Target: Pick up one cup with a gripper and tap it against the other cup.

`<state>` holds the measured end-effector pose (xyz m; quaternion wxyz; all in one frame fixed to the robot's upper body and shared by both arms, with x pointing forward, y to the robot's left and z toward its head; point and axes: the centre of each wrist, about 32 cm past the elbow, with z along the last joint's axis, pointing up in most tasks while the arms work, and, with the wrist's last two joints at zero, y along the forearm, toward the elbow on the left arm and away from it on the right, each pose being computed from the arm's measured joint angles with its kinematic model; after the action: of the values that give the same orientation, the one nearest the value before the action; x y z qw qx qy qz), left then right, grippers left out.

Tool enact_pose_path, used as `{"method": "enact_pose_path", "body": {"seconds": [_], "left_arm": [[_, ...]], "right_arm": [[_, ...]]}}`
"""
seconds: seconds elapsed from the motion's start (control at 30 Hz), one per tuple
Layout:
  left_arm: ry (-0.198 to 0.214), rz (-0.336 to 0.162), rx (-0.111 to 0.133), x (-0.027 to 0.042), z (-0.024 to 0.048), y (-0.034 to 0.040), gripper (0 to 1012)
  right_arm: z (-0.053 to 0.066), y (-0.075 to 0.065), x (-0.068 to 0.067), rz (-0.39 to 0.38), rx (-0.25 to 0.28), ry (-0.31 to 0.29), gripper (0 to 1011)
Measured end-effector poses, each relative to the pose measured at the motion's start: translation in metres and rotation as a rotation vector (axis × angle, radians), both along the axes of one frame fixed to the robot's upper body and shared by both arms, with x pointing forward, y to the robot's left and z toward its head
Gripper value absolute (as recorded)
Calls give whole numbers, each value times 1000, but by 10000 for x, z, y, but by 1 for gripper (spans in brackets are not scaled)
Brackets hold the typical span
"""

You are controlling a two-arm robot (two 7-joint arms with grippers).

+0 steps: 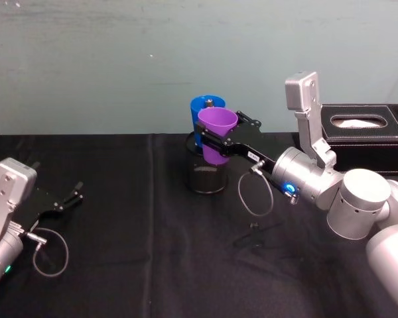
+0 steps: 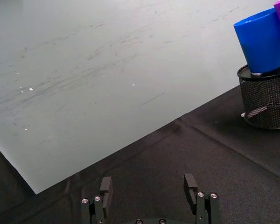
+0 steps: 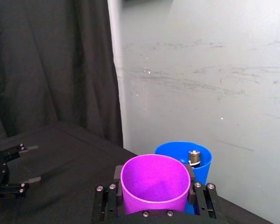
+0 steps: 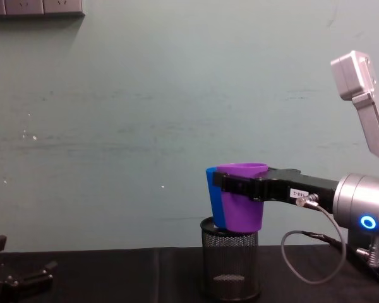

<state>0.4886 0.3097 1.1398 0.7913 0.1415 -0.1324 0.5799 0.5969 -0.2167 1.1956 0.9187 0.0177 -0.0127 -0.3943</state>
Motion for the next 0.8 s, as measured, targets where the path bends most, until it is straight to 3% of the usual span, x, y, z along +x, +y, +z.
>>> {"method": "enact_pose_path", "body": {"seconds": [0.8], "left_arm": [[0, 0, 0, 0, 0, 0, 1000]], "right_arm": [[72, -2, 53, 0, 4, -5, 746]]}}
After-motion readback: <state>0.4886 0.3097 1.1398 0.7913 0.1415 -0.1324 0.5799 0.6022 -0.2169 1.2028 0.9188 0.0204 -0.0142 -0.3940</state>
